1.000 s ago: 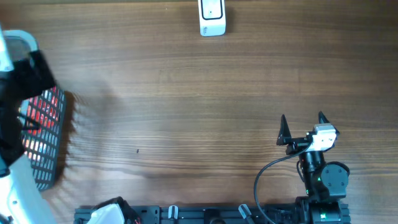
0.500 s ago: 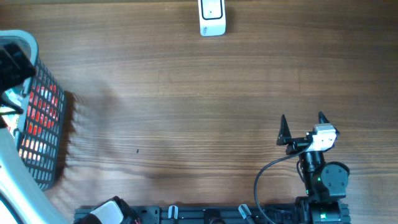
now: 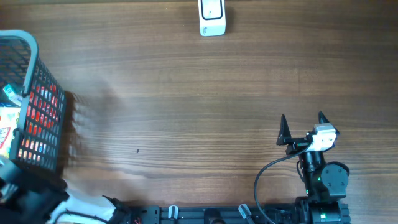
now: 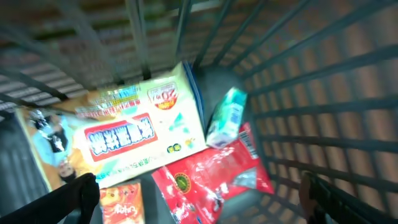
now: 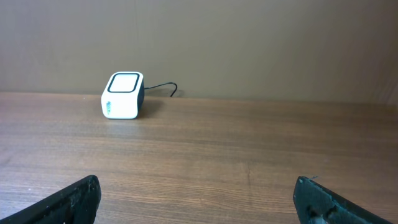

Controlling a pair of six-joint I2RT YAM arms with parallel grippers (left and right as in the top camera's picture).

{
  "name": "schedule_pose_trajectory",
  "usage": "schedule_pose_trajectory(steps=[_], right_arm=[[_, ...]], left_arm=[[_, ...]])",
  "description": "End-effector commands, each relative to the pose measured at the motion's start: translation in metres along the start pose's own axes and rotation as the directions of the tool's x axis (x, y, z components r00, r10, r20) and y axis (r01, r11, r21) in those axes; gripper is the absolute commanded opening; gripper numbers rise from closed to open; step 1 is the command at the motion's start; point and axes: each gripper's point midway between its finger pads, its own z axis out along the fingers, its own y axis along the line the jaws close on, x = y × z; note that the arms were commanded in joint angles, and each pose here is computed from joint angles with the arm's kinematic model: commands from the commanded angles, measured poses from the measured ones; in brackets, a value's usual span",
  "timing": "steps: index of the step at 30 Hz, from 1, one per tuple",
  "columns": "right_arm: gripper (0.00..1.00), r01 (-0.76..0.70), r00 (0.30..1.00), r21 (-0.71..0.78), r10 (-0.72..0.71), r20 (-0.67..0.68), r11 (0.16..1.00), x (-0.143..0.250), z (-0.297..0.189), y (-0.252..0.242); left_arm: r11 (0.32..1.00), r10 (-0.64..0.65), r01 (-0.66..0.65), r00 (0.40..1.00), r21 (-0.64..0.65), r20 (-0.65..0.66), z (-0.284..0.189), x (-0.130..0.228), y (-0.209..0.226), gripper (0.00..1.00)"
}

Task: Scan the item barcode
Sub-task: 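Reach the left gripper into the basket and grasp the red snack bag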

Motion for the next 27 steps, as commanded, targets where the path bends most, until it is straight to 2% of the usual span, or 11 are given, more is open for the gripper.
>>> schedule_pose_trajectory(steps=[1, 4, 7, 8, 10, 15, 16, 17, 20, 22, 27], right_arm=[[1.0, 0.011, 1.0, -0.009, -0.011, 0.006, 1.0, -0.001, 0.0, 0.002], [1.0, 0.01, 1.0, -0.009, -0.01, 0.007, 1.0, -0.001, 0.0, 0.002], [1.0, 0.01, 1.0, -0.009, -0.01, 0.007, 1.0, -0.001, 0.0, 0.002], [1.0, 0.011, 1.0, -0.009, -0.011, 0.007, 1.0, -0.001, 0.0, 0.002], [1.0, 0.01, 1.0, -0.009, -0.01, 0.007, 1.0, -0.001, 0.0, 0.002], [1.0, 0.011, 1.0, -0.009, -0.011, 0.007, 1.0, -0.001, 0.0, 0.002], [1.0, 0.011, 1.0, -0.009, -0.011, 0.007, 1.0, -0.001, 0.0, 0.002], [1.0, 0.01, 1.0, -0.009, -0.01, 0.007, 1.0, -0.001, 0.0, 0.002], [1.0, 0.011, 1.0, -0.009, -0.011, 0.007, 1.0, -0.001, 0.0, 0.002], [0.99, 0.01, 1.0, -0.009, -0.01, 0.007, 1.0, -0.001, 0.0, 0.002], [1.0, 0.011, 1.0, -0.009, -0.011, 0.006, 1.0, -0.001, 0.0, 0.002]], left_arm=[[1.0, -0.019, 0.017, 0.992, -0.012, -0.125, 0.039, 0.018, 0.003, 1.0], [0.996, 0.087, -0.089, 0.968, 0.001, -0.235, 0.065, 0.039, 0.006, 0.98], [0.992, 0.113, -0.125, 0.938, -0.016, -0.328, 0.084, 0.062, 0.014, 0.81], [0.993, 0.11, -0.121, 0.931, -0.011, -0.348, 0.088, 0.068, 0.014, 0.8], [0.994, 0.105, -0.089, 0.905, 0.057, -0.412, 0.096, 0.086, 0.004, 0.89], [0.979, 0.124, -0.027, 0.864, 0.201, -0.488, 0.095, 0.113, -0.025, 0.92], [0.978, 0.134, -0.034, 0.859, 0.205, -0.494, 0.096, 0.118, -0.028, 0.93], [0.977, 0.142, -0.041, 0.857, 0.209, -0.495, 0.097, 0.121, -0.03, 1.0], [0.98, 0.148, -0.058, 0.858, 0.193, -0.492, 0.108, 0.131, -0.032, 1.0], [0.996, 0.059, -0.018, 0.868, 0.088, -0.492, 0.119, 0.135, -0.017, 1.0], [0.995, 0.059, -0.015, 0.874, 0.095, -0.482, 0.137, 0.147, -0.012, 0.98]])
